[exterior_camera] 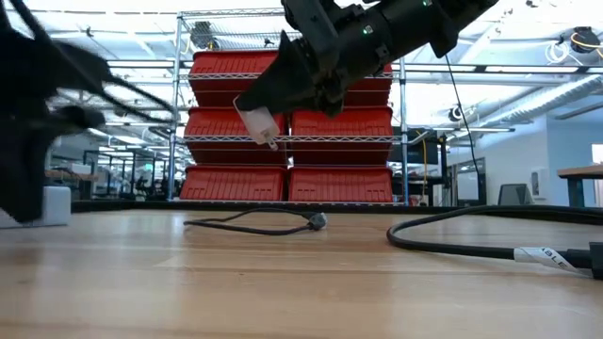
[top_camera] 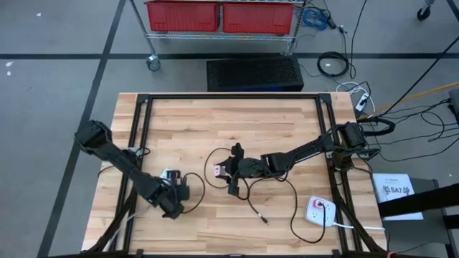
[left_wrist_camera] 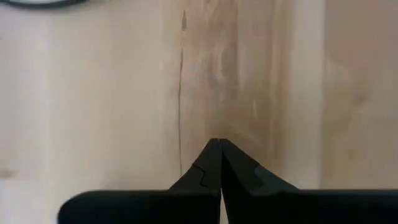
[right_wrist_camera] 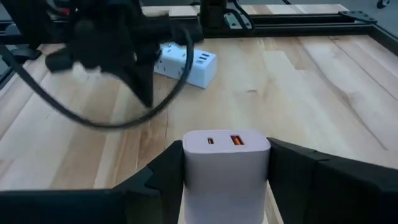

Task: Insert USB
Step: Insert the pink charger adapter into the left white outlet extension

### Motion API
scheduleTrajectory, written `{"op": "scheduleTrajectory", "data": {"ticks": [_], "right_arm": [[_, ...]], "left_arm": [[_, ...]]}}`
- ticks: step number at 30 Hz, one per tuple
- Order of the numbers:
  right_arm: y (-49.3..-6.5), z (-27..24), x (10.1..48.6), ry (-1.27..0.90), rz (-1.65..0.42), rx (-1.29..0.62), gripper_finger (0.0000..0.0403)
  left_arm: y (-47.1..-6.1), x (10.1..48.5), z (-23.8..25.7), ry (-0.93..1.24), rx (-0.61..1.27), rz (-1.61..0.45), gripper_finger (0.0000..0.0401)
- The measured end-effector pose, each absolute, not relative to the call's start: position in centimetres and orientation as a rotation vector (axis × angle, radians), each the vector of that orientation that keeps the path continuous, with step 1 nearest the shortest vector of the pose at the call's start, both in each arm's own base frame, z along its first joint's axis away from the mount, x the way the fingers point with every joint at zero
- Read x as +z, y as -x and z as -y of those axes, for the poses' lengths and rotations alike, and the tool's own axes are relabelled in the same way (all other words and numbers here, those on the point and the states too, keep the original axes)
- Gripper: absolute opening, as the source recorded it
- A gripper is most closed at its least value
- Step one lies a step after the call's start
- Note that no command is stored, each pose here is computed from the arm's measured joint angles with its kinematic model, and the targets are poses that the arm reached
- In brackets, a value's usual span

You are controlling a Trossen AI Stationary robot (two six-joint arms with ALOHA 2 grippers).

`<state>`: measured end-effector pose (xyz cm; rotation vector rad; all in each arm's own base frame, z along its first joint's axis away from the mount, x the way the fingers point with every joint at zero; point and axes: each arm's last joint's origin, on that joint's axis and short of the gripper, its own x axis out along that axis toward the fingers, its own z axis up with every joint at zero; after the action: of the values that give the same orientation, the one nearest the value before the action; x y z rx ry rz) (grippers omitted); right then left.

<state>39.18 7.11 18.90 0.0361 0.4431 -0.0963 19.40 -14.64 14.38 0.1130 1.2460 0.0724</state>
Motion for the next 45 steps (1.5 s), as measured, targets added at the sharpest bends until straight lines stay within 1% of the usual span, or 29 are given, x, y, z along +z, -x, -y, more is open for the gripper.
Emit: {"op": "scheduleTrajectory", "data": {"ticks": [5,9,12,15,21,27,30,34,40,45], "right_arm": [[-39.1,-7.1,18.8,-0.033,-0.456,-0.098,0.0160],[-39.1,-7.1,18.8,-0.033,-0.457,-0.098,0.0160],[-39.1,-7.1,18.8,-0.033,-0.456,-0.098,0.0160],[-39.1,-7.1,18.8,-0.030,-0.456,-0.097,0.0160],[-39.1,-7.1,18.8,-0.028,-0.459,-0.098,0.0160],[-39.1,-7.1,18.8,-0.028,-0.460,-0.098,0.0160],[-39.1,-7.1,18.7,-0.028,-0.460,-0.098,0.0160],[-39.1,-7.1,18.7,-0.029,-0.461,-0.098,0.0160],[-39.1,-7.1,18.7,-0.025,-0.463,-0.097,0.0160],[-39.1,-7.1,18.7,-0.027,-0.465,-0.098,0.0160]], "left_arm": [[-18.2,18.6,14.3,-0.080,0.095,-1.304,0.0001],[-16.4,21.3,14.8,0.102,0.036,-1.480,0.0001],[-14.9,21.1,15.2,0.156,0.039,-1.628,0.0001],[-13.7,20.1,15.2,0.152,0.094,-1.742,0.0001],[-12.9,18.3,14.9,0.140,0.174,-1.786,0.0001],[-12.9,16.7,14.6,0.135,0.174,-1.720,0.0001],[-13.0,16.0,14.1,0.128,0.206,-1.673,0.0001],[-13.8,15.7,13.7,0.120,0.266,-1.554,0.0001],[-15.2,14.9,12.8,0.120,0.280,-1.395,0.0001],[-16.0,13.5,11.8,0.167,0.313,-1.273,0.0001]]}}
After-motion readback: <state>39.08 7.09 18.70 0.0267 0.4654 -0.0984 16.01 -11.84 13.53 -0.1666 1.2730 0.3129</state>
